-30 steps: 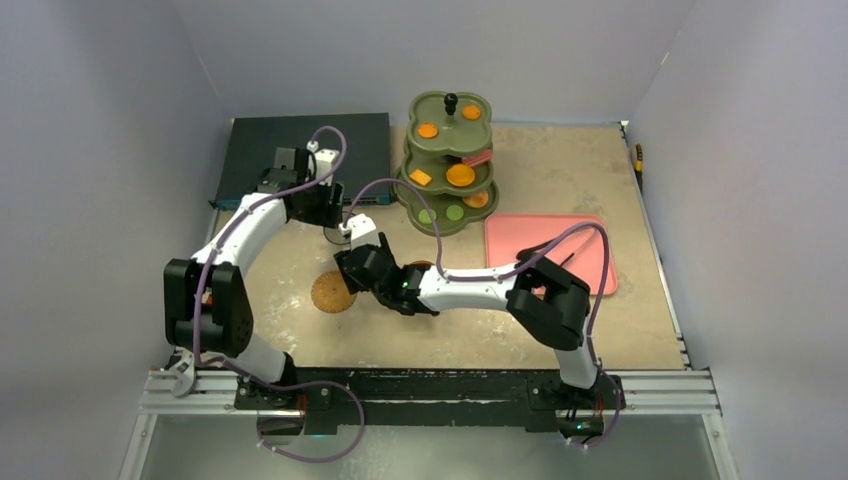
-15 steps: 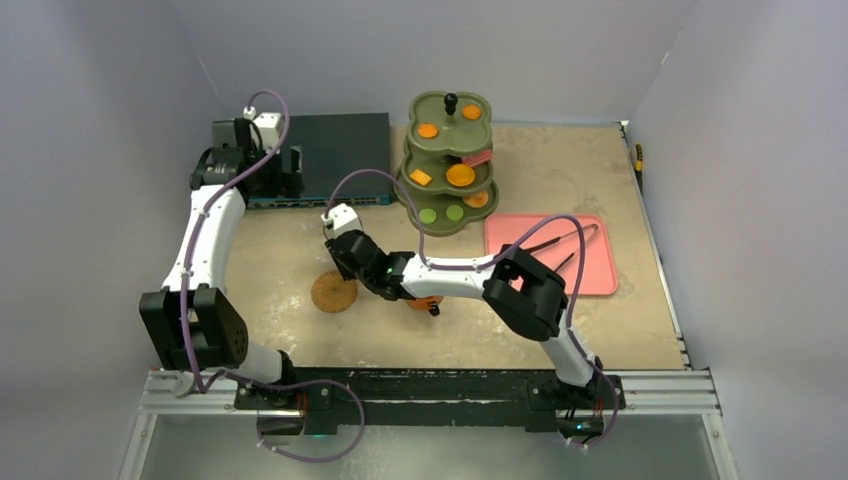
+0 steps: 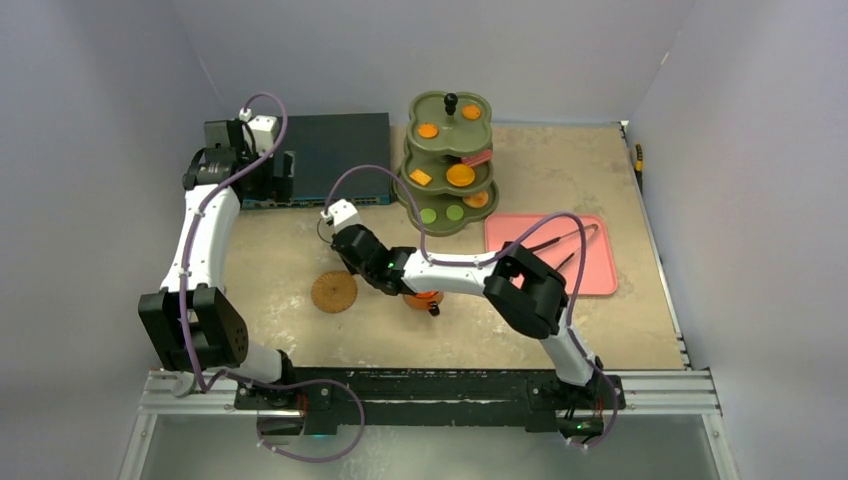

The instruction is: Serve the afternoon tea

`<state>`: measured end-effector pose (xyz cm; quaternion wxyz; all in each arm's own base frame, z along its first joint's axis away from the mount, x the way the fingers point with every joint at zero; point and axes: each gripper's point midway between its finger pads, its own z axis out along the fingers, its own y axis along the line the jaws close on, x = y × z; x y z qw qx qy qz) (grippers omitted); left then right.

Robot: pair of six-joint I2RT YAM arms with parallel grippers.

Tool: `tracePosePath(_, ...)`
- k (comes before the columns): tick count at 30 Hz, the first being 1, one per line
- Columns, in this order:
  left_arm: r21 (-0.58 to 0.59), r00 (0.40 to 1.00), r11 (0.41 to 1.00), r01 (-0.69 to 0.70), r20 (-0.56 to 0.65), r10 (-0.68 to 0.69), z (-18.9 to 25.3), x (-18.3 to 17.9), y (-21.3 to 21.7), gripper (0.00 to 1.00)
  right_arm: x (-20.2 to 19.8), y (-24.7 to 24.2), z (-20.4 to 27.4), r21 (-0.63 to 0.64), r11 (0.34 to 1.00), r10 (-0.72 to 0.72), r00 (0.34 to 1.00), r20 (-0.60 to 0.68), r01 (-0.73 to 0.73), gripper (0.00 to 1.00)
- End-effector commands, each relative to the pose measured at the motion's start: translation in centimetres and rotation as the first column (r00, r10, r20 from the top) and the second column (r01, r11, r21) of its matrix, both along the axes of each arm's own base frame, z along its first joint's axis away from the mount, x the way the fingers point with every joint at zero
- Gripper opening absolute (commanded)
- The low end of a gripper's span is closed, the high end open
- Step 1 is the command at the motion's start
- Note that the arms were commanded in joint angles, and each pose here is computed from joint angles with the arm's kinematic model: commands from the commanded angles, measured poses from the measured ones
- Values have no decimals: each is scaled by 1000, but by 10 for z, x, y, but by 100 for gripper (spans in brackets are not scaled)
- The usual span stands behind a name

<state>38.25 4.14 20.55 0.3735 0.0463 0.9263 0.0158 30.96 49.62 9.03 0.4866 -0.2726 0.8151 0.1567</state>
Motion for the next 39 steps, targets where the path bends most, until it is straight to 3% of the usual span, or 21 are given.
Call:
tracePosePath(1,44,999,999,-8,32,7,10,3,12,99,-11,2,88,138,990,9,994,112,-25,0)
tracePosePath(12,-1,1000,1000,-2,24,2,-1,5,7,99,-90,6,87,143,982,107,990,95,-120,0)
tracePosePath(39,-40,1000,999,21,0,-21,-20,3,-1,99,-109,17,57,165,970,174,984,46,-179,0)
